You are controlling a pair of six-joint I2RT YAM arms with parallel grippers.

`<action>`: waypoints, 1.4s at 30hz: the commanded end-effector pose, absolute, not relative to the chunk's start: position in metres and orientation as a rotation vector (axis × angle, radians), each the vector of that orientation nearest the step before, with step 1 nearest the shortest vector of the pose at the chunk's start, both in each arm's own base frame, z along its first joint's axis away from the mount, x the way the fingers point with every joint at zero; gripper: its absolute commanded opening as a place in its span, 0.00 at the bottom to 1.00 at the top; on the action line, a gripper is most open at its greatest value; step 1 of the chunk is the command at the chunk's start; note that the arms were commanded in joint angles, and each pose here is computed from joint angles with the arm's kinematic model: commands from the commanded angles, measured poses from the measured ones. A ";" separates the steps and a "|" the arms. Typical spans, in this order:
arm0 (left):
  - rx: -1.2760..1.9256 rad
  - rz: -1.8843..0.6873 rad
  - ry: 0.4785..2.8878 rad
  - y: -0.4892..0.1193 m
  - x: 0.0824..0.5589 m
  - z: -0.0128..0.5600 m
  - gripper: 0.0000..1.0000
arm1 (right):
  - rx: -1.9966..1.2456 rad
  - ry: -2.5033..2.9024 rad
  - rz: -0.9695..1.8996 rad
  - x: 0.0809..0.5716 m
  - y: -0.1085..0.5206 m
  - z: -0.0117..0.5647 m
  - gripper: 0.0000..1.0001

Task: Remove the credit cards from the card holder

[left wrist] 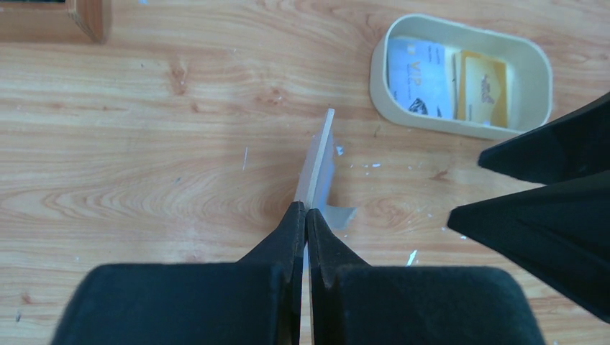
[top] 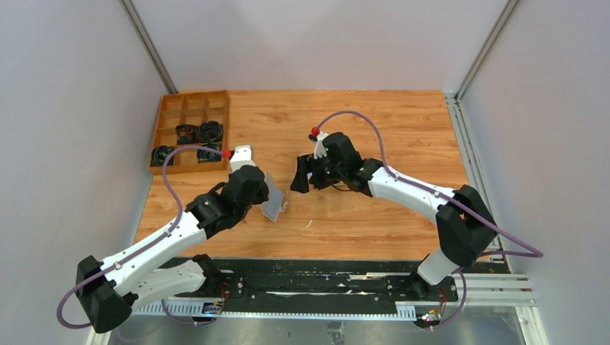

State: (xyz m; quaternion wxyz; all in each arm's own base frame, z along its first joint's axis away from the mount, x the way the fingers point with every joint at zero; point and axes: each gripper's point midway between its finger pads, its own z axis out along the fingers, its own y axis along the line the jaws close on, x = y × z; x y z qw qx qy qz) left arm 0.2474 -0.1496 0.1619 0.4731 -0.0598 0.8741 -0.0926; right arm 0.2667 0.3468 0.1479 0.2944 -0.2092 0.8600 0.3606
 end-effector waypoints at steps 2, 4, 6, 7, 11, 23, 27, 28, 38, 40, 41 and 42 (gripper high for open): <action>-0.162 -0.234 2.041 -0.146 0.255 0.205 0.00 | -0.578 2.228 1.008 0.260 0.354 0.159 0.80; -0.146 -0.243 2.019 -0.147 0.256 0.220 0.00 | -0.575 2.176 1.023 0.260 0.354 0.171 0.80; -0.132 -0.261 1.998 -0.150 0.258 0.235 0.00 | -0.569 2.131 1.025 0.262 0.353 0.182 0.80; -0.123 -0.272 1.990 -0.152 0.259 0.242 0.00 | -0.567 2.107 1.028 0.262 0.352 0.189 0.80; -0.099 -0.345 1.963 -0.164 0.261 0.267 0.00 | -0.550 1.976 1.088 0.258 0.350 0.223 0.80; -0.177 -0.577 1.888 -0.176 0.271 0.307 0.00 | -0.436 1.609 1.584 0.249 0.363 0.304 0.80; -0.206 -0.683 1.837 -0.181 0.278 0.322 0.00 | -0.422 1.519 1.717 0.245 0.367 0.317 0.80; -0.209 -0.703 1.830 -0.183 0.280 0.326 0.00 | -0.425 1.479 1.747 0.243 0.368 0.323 0.80; -0.193 -0.761 1.813 -0.195 0.292 0.355 0.00 | -0.385 1.332 1.942 0.250 0.379 0.335 0.79; -0.190 -0.750 1.808 -0.193 0.292 0.360 0.00 | -0.382 1.322 1.941 0.253 0.379 0.336 0.78; -0.189 -0.745 1.806 -0.192 0.293 0.363 0.00 | -0.380 1.316 1.944 0.253 0.379 0.336 0.78; -0.190 -0.744 1.801 -0.191 0.293 0.366 0.00 | -0.381 1.307 1.948 0.254 0.379 0.338 0.78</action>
